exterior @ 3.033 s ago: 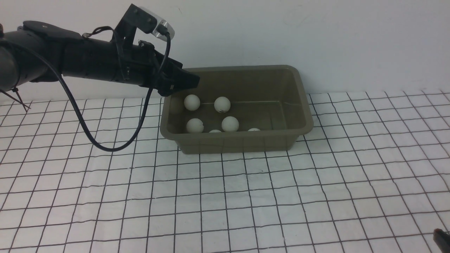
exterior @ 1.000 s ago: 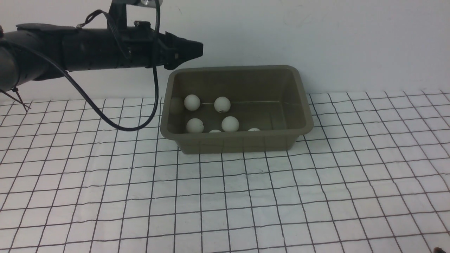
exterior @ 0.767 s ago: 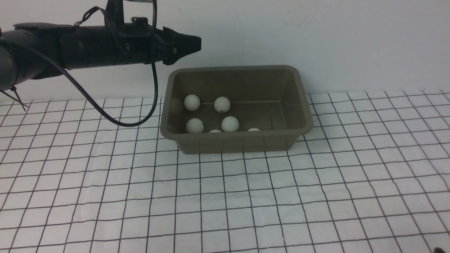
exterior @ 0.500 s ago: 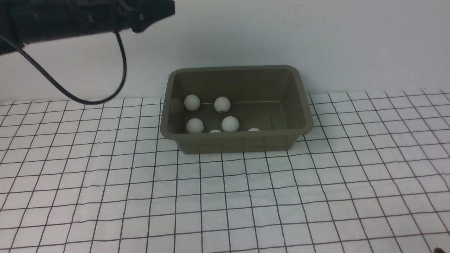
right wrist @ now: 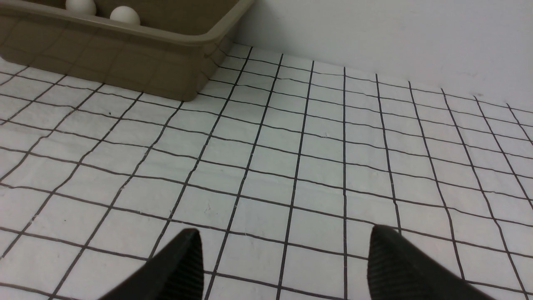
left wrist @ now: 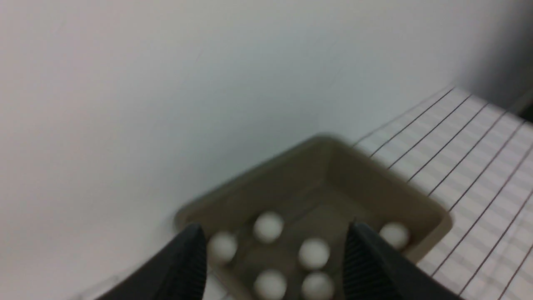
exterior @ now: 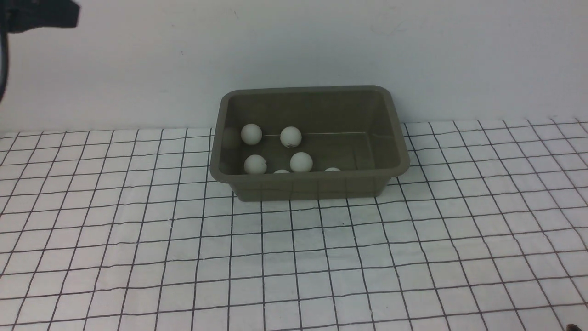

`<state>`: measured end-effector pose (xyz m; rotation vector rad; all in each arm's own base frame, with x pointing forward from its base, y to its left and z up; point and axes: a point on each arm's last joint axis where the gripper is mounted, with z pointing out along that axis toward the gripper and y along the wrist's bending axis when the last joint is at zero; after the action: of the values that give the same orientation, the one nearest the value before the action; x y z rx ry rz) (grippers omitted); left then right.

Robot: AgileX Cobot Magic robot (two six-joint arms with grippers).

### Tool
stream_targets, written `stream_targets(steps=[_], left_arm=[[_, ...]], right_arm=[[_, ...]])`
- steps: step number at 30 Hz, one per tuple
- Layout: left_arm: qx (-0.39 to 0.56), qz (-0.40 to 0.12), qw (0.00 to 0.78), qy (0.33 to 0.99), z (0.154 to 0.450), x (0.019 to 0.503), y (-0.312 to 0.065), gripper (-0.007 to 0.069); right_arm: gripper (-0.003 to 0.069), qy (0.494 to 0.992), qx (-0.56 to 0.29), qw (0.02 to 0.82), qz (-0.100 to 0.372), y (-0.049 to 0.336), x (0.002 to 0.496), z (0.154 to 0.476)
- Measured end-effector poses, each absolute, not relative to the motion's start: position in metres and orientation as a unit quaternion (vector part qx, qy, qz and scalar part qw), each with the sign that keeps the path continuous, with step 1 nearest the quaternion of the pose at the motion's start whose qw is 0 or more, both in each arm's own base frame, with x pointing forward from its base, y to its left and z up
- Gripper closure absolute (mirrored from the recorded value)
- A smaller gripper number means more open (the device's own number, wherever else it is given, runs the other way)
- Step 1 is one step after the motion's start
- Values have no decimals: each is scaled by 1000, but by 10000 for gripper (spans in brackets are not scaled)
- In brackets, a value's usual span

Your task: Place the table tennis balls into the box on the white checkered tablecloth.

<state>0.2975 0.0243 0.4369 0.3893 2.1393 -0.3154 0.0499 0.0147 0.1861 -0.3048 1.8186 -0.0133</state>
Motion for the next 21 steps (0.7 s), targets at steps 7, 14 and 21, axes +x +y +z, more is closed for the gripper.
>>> stream_targets(steps=[7, 14, 21], left_arm=[[54, -29, 475, 878, 473, 181, 17, 220], [32, 7, 561, 828, 430, 91, -1, 220], [-8, 28, 546, 837, 312, 83, 5, 220]], right_arm=[[177, 786, -132, 604, -6, 15, 50, 186], [177, 786, -132, 604, -6, 15, 50, 186], [177, 786, -132, 604, -6, 15, 50, 186]])
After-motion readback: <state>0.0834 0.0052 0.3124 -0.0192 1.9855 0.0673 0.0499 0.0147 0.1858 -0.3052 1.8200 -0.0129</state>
